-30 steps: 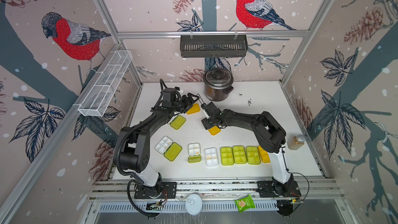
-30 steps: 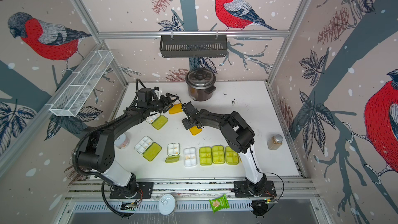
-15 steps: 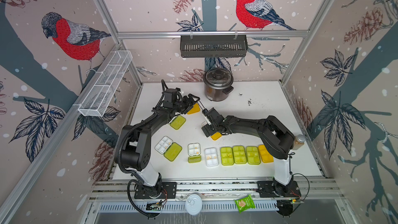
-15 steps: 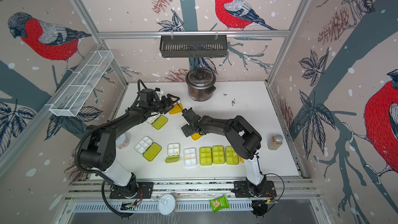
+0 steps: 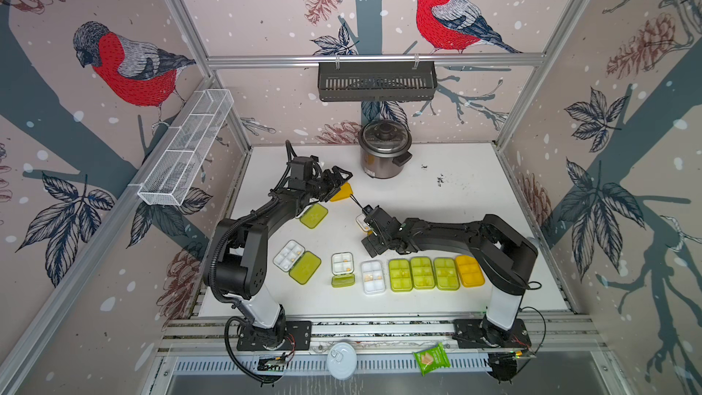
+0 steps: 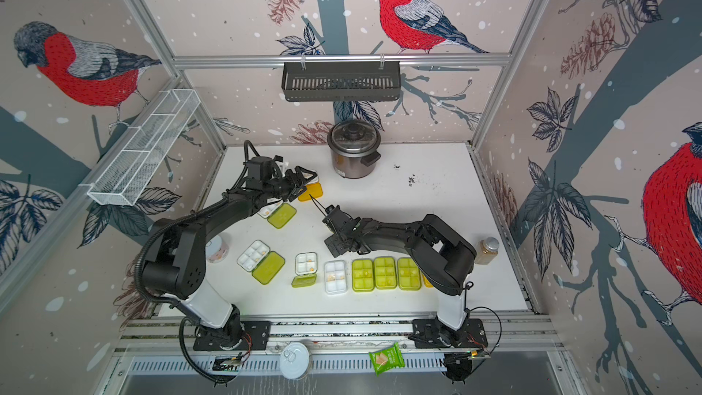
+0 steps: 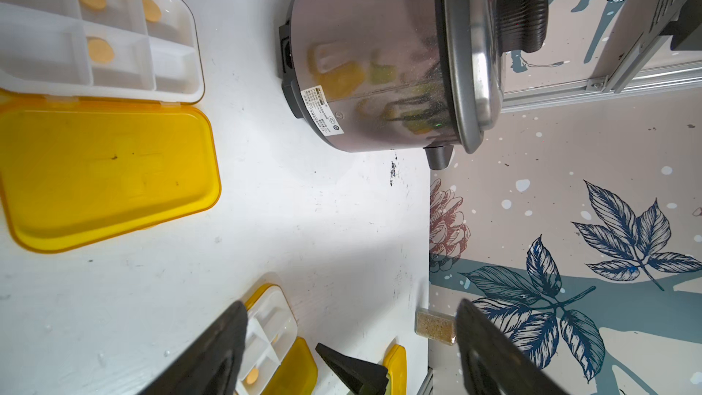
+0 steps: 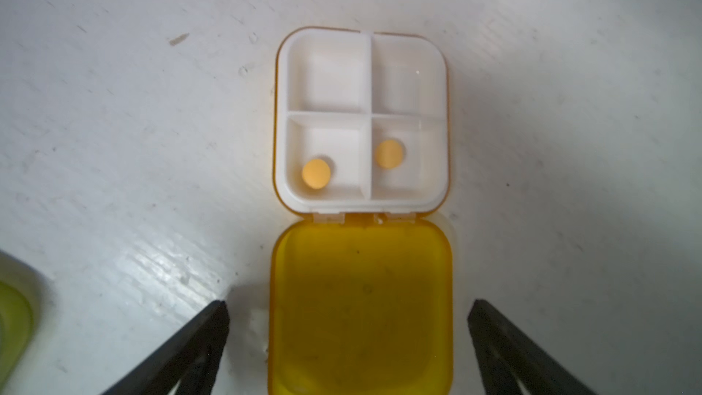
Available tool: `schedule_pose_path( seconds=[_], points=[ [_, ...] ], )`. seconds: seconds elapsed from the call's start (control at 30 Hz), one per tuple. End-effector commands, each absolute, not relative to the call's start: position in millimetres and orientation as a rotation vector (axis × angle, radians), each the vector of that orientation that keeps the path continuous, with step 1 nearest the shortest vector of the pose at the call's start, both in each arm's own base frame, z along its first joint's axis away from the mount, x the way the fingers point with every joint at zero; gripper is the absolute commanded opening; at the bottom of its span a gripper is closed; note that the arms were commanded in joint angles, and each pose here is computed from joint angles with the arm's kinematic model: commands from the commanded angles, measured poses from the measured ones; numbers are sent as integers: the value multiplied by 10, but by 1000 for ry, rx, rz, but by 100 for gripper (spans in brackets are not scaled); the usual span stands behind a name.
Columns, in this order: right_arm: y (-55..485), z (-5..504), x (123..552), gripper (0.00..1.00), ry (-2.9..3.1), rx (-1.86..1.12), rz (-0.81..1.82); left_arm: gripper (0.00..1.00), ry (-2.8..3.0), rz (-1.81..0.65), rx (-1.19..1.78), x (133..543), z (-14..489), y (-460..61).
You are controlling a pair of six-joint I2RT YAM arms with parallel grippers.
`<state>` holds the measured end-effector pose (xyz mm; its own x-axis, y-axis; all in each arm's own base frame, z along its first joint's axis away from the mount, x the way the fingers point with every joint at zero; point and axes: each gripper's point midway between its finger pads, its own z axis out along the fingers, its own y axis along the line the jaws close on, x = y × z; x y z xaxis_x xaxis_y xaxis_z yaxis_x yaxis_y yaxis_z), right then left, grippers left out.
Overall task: Close pillboxes
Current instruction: Adjust the pillbox at the center of the board.
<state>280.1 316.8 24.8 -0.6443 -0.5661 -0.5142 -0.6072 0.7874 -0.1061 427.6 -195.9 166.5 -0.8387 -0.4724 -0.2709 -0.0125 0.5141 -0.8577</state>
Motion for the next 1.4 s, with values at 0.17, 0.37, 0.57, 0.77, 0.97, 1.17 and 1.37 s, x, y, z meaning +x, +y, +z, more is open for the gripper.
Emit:
schedule_pose_path(
  seconds=[0.17, 0.37, 0.57, 0.77, 0.97, 1.17, 1.37],
  points=[
    [2624, 154, 2819, 100, 2502, -739, -56, 85, 2289, -1267, -381, 4308, 1599, -1982],
    [2438, 258, 2999, 99, 2499, -640, -37, 85, 2336, -1259, -355, 4271, 1478, -2108],
    [2246, 303, 3250, 99, 2508, -517, -30, 85, 2384, -1253, -331, 4233, 1356, -2222],
    [2363, 547, 3314, 97, 2495, -446, 163, 85, 2424, -1248, -325, 4214, 1265, -2274],
    [2343, 718, 3230, 95, 2492, -421, 247, 85, 2436, -1272, -336, 4168, 1249, -2322],
    [2370, 763, 3212, 87, 2516, -333, 483, 84, 2550, -1078, -388, 4045, 994, -2314],
    [2403, 849, 3336, 79, 2525, -273, 650, 85, 2588, -1022, -401, 3986, 910, -2357]
  ],
)
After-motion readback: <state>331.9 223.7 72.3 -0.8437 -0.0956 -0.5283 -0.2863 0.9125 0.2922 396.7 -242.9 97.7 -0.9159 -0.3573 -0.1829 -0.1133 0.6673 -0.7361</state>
